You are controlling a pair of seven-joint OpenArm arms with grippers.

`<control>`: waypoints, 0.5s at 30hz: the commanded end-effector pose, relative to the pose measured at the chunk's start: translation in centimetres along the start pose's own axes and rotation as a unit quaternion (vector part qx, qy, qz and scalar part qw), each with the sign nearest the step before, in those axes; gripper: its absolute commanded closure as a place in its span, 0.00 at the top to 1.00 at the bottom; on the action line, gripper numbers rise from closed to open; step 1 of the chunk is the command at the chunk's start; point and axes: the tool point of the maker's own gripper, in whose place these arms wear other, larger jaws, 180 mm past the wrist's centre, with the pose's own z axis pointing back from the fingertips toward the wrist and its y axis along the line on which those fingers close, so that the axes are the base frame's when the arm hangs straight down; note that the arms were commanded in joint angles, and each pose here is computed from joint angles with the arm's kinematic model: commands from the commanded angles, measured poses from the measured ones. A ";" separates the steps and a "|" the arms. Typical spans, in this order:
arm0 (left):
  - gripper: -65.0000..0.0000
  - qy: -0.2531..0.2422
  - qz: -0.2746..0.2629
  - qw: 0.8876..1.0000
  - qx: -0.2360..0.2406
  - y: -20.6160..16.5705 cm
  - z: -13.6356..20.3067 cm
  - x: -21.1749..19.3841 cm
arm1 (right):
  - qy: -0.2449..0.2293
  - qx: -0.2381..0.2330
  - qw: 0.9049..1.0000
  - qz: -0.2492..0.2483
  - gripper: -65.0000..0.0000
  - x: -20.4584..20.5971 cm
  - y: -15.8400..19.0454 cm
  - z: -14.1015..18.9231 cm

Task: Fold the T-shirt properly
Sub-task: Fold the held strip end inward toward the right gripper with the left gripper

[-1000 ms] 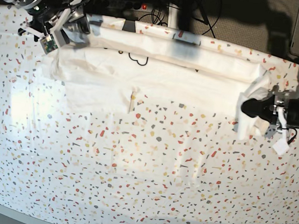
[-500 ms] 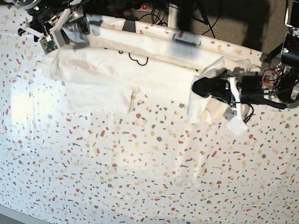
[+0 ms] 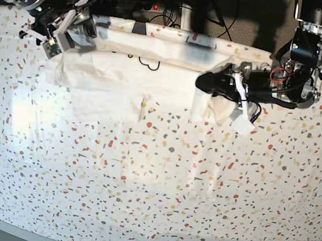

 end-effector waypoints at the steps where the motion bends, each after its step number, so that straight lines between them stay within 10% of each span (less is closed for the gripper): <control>1: 0.52 -0.025 -0.011 1.000 -0.016 -0.7 0.6 1.6 | -0.024 -0.001 1.000 0.005 0.46 1.1 0.0 0.4; 7: 0.61 -0.057 0.011 0.993 -0.099 -3.7 1.1 3.0 | -0.047 -0.001 0.999 0.006 0.46 2.0 0.0 0.4; 15: 0.61 -0.065 -0.037 0.993 -0.092 -3.5 1.9 4.8 | -0.050 -0.021 0.998 0.019 0.46 3.5 -1.5 0.0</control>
